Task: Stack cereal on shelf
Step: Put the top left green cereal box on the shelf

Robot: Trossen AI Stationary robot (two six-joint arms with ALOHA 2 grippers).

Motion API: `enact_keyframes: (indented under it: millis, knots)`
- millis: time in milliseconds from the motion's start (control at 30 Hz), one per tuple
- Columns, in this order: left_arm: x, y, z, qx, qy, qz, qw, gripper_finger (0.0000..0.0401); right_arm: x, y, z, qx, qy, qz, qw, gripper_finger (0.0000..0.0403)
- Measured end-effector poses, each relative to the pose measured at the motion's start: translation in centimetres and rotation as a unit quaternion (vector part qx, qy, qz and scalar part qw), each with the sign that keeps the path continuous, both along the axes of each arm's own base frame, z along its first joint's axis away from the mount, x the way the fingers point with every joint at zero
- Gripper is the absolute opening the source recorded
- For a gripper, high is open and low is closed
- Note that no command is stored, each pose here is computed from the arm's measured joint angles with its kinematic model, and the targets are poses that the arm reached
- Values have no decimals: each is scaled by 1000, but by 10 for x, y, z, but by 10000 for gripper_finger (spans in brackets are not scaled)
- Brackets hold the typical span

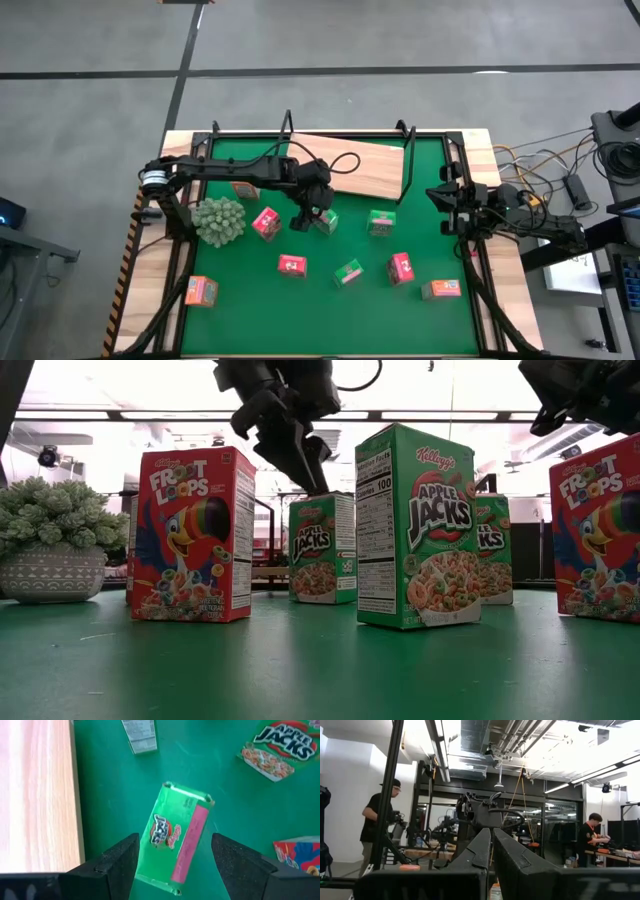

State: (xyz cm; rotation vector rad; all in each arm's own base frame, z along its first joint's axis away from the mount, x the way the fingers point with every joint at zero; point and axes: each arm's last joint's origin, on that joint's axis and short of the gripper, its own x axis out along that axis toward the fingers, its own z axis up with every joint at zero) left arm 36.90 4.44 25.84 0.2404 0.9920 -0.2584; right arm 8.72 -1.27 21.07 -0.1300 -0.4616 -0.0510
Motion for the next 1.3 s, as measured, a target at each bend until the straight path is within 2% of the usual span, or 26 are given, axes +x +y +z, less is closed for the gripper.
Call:
enact_keyframes:
  millis: [467,700,867,1033,1300]
  knots:
    - [6,1,-12,0,8,7,1000,235,0,0,0,-6,2,-4,1000,12]
    - [6,1,-12,-4,8,12,1000,281,0,0,-1,-6,3,-4,1000,12]
    - [6,-1,-13,13,8,-19,1000,300,0,0,-1,-7,4,-4,1000,12]
    - [6,-2,-13,26,6,-42,999,291,0,0,-1,-9,5,-5,1000,12]
    - [7,-2,-13,28,-2,-42,999,268,0,0,-1,-11,5,-6,1000,12]
